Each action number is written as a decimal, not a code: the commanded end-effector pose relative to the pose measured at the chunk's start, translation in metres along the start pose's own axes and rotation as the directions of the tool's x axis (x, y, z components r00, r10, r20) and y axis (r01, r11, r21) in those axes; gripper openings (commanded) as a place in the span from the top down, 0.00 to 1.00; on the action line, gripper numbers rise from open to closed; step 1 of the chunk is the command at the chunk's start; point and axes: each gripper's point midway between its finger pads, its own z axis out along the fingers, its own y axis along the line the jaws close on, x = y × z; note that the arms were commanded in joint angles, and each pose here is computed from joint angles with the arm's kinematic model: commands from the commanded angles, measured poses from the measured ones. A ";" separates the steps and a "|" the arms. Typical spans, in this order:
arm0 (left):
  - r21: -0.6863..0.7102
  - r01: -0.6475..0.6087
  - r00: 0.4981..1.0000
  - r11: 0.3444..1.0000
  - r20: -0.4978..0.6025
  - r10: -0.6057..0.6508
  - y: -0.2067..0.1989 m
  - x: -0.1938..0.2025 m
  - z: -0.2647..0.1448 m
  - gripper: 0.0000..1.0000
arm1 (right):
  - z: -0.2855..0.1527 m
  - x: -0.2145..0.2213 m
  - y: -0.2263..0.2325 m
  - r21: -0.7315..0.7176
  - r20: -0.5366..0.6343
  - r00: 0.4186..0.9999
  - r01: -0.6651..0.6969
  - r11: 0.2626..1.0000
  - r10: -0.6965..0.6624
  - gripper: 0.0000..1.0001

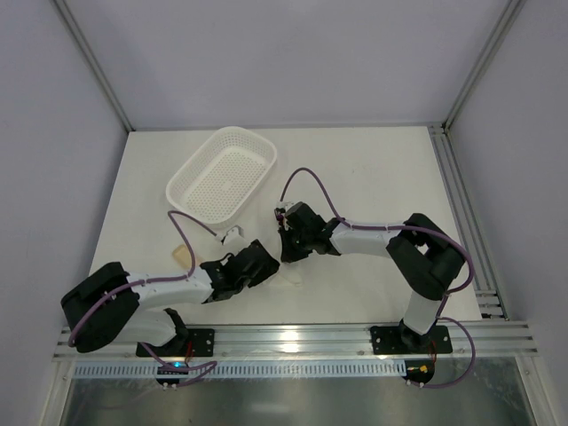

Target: Place the utensils on the paper napkin and roll it up

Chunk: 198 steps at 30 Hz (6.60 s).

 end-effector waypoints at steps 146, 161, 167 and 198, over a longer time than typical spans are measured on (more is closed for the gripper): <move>0.337 -0.018 0.996 0.941 -0.077 0.047 -0.133 0.018 0.027 1.00 | -0.026 -0.004 -0.059 -0.053 0.044 0.969 -0.242 0.969 0.245 0.96; 0.338 -0.070 0.989 0.939 -0.097 0.108 -0.134 0.028 0.037 1.00 | -0.046 -0.004 -0.092 0.102 0.115 0.945 -0.319 0.942 0.308 0.80; 0.333 -0.076 0.989 0.940 -0.097 0.114 -0.132 0.029 0.038 1.00 | -0.077 -0.002 -0.101 0.109 0.181 0.928 -0.348 0.931 0.326 0.57; 0.375 -0.050 0.983 0.926 -0.145 0.112 -0.144 0.041 0.043 1.00 | -0.068 0.029 -0.041 -0.128 0.197 0.953 -0.207 0.970 0.229 0.49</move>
